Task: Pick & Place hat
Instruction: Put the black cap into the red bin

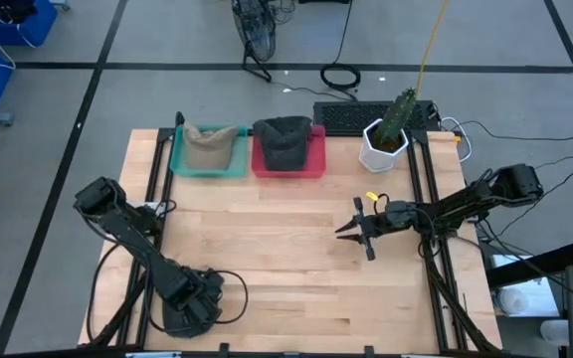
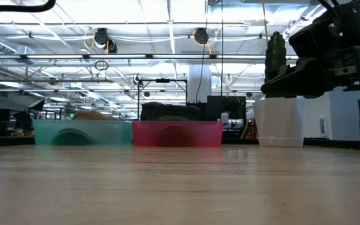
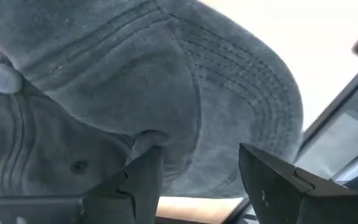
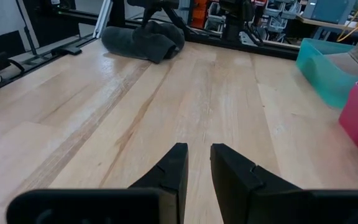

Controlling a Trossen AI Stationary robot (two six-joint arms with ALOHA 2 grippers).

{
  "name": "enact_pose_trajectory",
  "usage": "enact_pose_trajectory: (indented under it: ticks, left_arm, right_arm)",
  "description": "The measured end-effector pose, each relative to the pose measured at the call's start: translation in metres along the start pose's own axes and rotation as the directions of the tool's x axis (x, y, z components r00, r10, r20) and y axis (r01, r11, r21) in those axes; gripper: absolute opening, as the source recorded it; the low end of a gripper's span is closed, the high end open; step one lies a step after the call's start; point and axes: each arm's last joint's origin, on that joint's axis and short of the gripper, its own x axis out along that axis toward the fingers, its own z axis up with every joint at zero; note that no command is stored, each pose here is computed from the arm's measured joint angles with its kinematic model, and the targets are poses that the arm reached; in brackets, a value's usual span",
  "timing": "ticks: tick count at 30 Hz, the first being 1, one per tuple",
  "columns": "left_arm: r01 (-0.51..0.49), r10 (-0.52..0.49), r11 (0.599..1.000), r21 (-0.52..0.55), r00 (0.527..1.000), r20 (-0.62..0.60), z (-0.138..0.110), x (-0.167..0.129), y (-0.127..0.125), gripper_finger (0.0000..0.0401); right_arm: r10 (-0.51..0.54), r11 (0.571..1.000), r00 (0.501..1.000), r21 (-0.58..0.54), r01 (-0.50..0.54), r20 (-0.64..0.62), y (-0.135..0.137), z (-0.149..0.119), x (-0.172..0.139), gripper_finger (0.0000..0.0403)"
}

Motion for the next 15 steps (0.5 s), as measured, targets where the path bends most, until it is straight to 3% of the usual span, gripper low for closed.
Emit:
enact_pose_trajectory:
  ticks: [7,15]
  left_arm:
    - [0.0,0.001,1.0,0.024,0.999,-0.05,-0.003,0.004,0.004,0.0209]
    - [0.051,-0.051,0.999,-0.003,0.998,-0.037,-0.011,-0.015,0.008,0.0209]
  right_arm:
    - [0.001,1.0,1.0,0.005,-0.001,-0.004,0.0,0.0,0.0,0.0059]
    - [0.0,1.0,1.0,0.005,0.0,-0.001,0.0,0.0,0.0,0.0059]
